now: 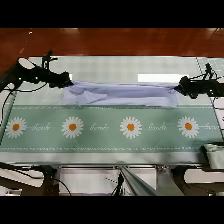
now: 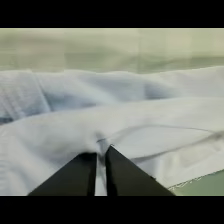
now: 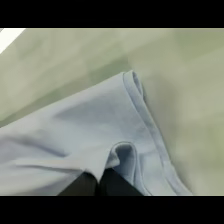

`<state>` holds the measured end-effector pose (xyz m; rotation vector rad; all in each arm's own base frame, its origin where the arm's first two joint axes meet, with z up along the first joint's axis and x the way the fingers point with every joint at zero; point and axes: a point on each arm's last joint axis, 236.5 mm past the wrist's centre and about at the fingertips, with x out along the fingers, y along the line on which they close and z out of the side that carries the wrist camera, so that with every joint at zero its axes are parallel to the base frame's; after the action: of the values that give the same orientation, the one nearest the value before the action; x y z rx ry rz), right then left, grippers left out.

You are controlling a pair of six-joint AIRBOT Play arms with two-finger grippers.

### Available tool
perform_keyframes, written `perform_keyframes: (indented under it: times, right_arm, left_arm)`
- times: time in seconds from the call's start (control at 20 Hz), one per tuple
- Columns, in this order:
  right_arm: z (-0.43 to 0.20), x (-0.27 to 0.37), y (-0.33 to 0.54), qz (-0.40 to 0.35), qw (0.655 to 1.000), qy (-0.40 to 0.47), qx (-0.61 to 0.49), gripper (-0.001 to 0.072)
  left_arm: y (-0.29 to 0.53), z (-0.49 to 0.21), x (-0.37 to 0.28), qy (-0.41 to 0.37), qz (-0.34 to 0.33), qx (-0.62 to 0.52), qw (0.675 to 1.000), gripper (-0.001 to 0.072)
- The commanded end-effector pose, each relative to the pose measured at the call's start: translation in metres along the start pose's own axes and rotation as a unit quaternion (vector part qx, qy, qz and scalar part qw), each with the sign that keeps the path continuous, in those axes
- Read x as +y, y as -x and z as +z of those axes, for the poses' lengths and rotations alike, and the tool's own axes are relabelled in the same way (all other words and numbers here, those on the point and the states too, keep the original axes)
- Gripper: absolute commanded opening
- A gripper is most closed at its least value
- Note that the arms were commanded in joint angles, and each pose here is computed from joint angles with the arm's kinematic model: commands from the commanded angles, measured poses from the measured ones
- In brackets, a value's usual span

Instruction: Fold the shirts.

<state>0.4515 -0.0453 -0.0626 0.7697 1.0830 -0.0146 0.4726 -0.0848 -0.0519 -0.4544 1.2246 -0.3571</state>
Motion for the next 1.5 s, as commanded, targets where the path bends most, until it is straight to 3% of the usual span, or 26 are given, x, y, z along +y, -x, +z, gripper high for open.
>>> perform_keyframes:
  times: [0.0,0.05,0.1,0.2,0.25,0.3,0.4,0.7,0.95,1.0,1.1,1.15,1.25,1.3,1.35,1.45]
  right_arm:
    - [-0.002,-0.008,-0.003,-0.014,0.998,0.055,0.007,0.0213]
    - [0.001,-0.005,0.002,-0.015,0.996,0.083,0.007,0.0397]
    - [0.005,-0.003,0.009,-0.021,0.994,0.110,0.004,0.0468]
    - [0.019,-0.017,0.027,-0.074,0.983,0.167,-0.007,0.0478]
    - [0.025,-0.028,0.036,-0.110,0.978,0.174,-0.011,0.0529]
    - [0.028,-0.039,0.042,-0.137,0.977,0.163,-0.014,0.0630]
    - [0.021,-0.050,0.042,-0.149,0.980,0.136,0.002,0.0628]
    - [-0.001,-0.017,-0.002,0.017,0.998,-0.013,0.051,0.0628]
    - [-0.043,0.005,-0.051,0.038,0.992,-0.008,0.120,0.0621]
    - [-0.049,0.008,-0.058,0.036,0.991,-0.004,0.126,0.0548]
    - [-0.048,0.019,-0.059,0.041,0.992,0.013,0.120,0.0022]
    - [-0.042,0.028,-0.052,0.050,0.993,0.021,0.108,0.0026]
    - [-0.021,0.051,-0.020,0.065,0.994,0.060,0.068,0.0026]
    - [-0.015,0.064,-0.003,0.072,0.993,0.074,0.050,0.0026]
    - [-0.009,0.079,0.019,0.077,0.992,0.094,0.029,0.0025]
    - [-0.012,0.109,0.060,0.091,0.987,0.130,0.006,0.0025]
  left_arm:
    - [0.002,-0.009,0.014,0.019,-0.003,0.022,1.000,0.0327]
    - [0.007,-0.013,0.019,0.027,-0.006,0.032,0.999,0.0428]
    - [0.014,-0.019,0.025,0.036,-0.010,0.044,0.998,0.0470]
    - [0.027,-0.035,0.034,0.056,-0.023,0.078,0.995,0.0470]
    - [0.033,-0.043,0.037,0.064,-0.029,0.094,0.993,0.0470]
    - [0.038,-0.050,0.038,0.070,-0.036,0.110,0.991,0.0470]
    - [0.046,-0.055,0.037,0.072,-0.041,0.119,0.989,0.0469]
    - [0.062,-0.043,0.013,0.038,-0.052,0.089,0.994,0.0469]
    - [0.066,-0.040,-0.003,0.028,-0.065,0.079,0.994,0.0469]
    - [0.066,-0.039,-0.005,0.029,-0.070,0.078,0.994,0.0469]
    - [0.067,-0.036,-0.010,0.031,-0.080,0.073,0.994,0.0466]
    - [0.068,-0.035,-0.013,0.021,-0.084,0.068,0.994,0.0442]
    - [0.076,-0.026,-0.024,0.005,-0.096,0.045,0.994,0.0292]
    - [0.081,-0.019,-0.032,0.001,-0.103,0.027,0.994,0.0191]
    - [0.085,-0.013,-0.047,-0.014,-0.119,0.009,0.993,0.0026]
    - [0.092,-0.002,-0.087,-0.032,-0.167,-0.020,0.985,0.0031]
